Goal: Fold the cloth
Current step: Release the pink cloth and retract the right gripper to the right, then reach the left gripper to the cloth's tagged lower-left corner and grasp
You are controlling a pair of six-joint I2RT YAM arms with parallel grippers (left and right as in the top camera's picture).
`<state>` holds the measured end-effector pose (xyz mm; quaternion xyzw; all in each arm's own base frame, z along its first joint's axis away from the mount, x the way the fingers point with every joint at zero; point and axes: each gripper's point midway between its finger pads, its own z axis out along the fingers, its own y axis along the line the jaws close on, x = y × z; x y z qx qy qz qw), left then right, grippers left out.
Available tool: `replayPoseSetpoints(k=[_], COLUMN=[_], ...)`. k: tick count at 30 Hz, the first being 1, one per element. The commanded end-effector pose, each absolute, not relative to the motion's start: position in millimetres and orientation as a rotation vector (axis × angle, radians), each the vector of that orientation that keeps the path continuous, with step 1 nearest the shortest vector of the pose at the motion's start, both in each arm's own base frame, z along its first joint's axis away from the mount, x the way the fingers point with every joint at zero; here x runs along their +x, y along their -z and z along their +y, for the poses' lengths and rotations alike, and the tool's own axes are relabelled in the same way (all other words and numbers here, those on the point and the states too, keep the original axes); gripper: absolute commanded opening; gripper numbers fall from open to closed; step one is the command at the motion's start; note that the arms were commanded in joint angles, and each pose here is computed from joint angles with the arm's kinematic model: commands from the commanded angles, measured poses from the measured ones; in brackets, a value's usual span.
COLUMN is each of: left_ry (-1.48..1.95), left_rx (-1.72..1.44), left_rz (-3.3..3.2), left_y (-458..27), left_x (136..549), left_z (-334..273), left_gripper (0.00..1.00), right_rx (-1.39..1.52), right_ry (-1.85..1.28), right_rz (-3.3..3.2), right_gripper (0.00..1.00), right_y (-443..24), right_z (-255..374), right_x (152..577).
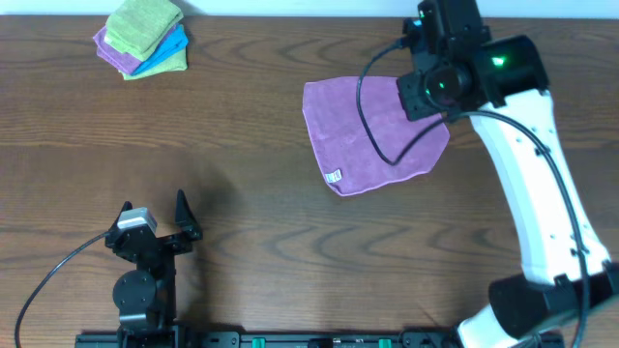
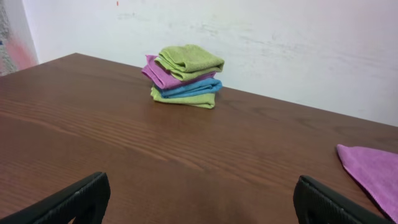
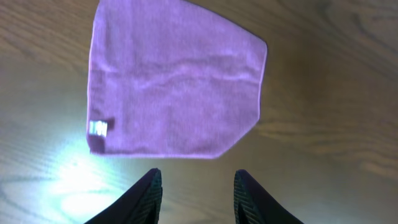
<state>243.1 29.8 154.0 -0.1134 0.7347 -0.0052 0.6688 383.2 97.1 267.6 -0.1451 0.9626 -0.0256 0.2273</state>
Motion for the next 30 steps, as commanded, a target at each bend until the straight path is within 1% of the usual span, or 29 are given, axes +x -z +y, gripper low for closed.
replayPoseSetpoints(k=[1, 2, 4, 5, 10, 13, 17, 20, 22, 26, 30], left_ry=[0.084, 0.151, 0.388, 0.487, 0.620, 0.581, 0.582, 0.678, 0.766, 0.916, 1.044], left_rx=[-0.265, -0.280, -0.377, -0.425, -0.511, -0.550, -0.536, -0.443, -0.369, -0.343, -0.287], left_rz=[1.719, 1.717, 1.699, 1.688, 1.640, 1.615, 1.569, 1.584, 1.637, 1.780, 1.851], left_y=[-134.3, -134.7, -137.6, -139.5, -148.7, -150.4, -161.7, -167.5, -162.6, -138.1, -132.4], left_x=[242.8, 243.3, 243.9, 243.8, 244.5, 245.4, 246.4, 244.5, 240.3, 232.3, 229.6], left_z=[21.0, 14.8, -2.9, -9.3, -14.3, -5.1, -3.8, -23.7, -42.5, -68.4, -96.8], left_gripper=[0.95, 0.95, 0.95, 0.95, 0.95, 0.95, 0.96, 0.96, 0.96, 0.96, 0.96], right_rx=[-0.380, -0.372, -0.346, -0.338, -0.316, -0.311, -0.309, -0.310, -0.309, -0.306, -0.302], right_ry=[0.059, 0.061, 0.066, 0.055, 0.013, 0.014, 0.012, 0.013, 0.013, 0.010, -0.011], right_rz=[2.633, 2.635, 2.645, 2.652, 2.674, 2.662, 2.646, 2.653, 2.650, 2.626, 2.574], right_gripper=[0.39, 0.40, 0.41, 0.44, 0.58, 0.65, 0.68, 0.68, 0.69, 0.71, 0.72], right_y=[-280.0, -279.1, -273.6, -269.8, -256.5, -255.8, -260.5, -260.0, -260.0, -262.7, -269.2], right_z=[83.3, 79.3, 67.4, 63.1, 51.5, 47.5, 46.1, 45.7, 46.0, 47.1, 51.3], right_x=[362.5, 357.1, 338.6, 328.2, 289.7, 274.0, 267.3, 265.4, 266.6, 271.9, 282.7])
